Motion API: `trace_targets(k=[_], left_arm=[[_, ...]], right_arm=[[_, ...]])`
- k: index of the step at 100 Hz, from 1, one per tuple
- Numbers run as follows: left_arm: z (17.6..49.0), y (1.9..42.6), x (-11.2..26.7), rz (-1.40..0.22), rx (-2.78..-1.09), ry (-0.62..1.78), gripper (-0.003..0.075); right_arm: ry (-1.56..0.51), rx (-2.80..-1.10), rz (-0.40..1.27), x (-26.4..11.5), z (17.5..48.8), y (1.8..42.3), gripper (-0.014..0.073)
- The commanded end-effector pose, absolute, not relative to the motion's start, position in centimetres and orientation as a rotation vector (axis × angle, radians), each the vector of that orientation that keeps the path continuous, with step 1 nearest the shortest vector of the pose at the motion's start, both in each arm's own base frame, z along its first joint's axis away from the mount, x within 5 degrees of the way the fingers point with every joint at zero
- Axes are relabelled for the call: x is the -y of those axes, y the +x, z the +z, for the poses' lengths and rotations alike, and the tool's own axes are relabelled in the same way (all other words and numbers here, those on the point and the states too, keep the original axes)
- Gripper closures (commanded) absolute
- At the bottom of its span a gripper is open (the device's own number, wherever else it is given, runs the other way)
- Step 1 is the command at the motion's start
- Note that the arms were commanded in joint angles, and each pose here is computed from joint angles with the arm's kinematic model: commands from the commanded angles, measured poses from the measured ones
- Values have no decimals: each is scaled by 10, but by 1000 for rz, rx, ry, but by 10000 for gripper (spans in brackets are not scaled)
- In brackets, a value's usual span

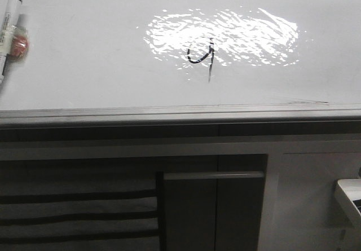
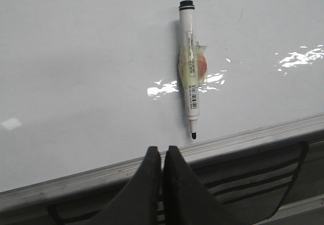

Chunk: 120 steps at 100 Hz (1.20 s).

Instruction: Write number 9 on whiteboard

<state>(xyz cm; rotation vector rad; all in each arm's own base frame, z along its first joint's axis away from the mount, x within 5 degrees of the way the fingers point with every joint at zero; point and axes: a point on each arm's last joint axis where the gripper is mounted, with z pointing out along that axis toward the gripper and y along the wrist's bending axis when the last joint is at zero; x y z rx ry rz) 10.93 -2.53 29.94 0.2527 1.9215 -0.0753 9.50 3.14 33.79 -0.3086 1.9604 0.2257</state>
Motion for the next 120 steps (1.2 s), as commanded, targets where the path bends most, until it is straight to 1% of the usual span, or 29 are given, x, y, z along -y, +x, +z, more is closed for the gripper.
trace_targets(k=[1,17,23,30,35,42,52,62,77,108,120], left_arm=[[314,111,28,-97,-1829,261,741],[311,111,28,-102,-1835,262,741],[308,108,27,-105,-1812,261,741],[298,101,23,-137,-1811,211,741],[284,96,20,-146,-1812,173,741],[268,88,14,-131,-1747,120,741],[250,77,7,-101,-1602,53,741],[232,66,4,-107,-1490,-2,741],[210,58,3,-119,-1465,-25,741],[207,54,3,-35,-1474,45,741],[207,54,3,-35,-1474,45,741]], right_arm=[[-287,-1861,225,-31,352,97,667],[-287,-1861,225,-31,352,97,667],[-287,-1861,225,-31,352,97,667],[-287,-1861,225,-31,352,97,667],[-287,-1861,225,-31,352,97,667],[-287,-1861,225,-31,352,97,667],[-287,-1861,225,-31,352,97,667],[-287,-1861,225,-31,352,97,667],[-287,-1861,225,-31,352,97,667],[-286,-1859,225,-31,352,97,667],[-286,-1859,225,-31,352,97,667]])
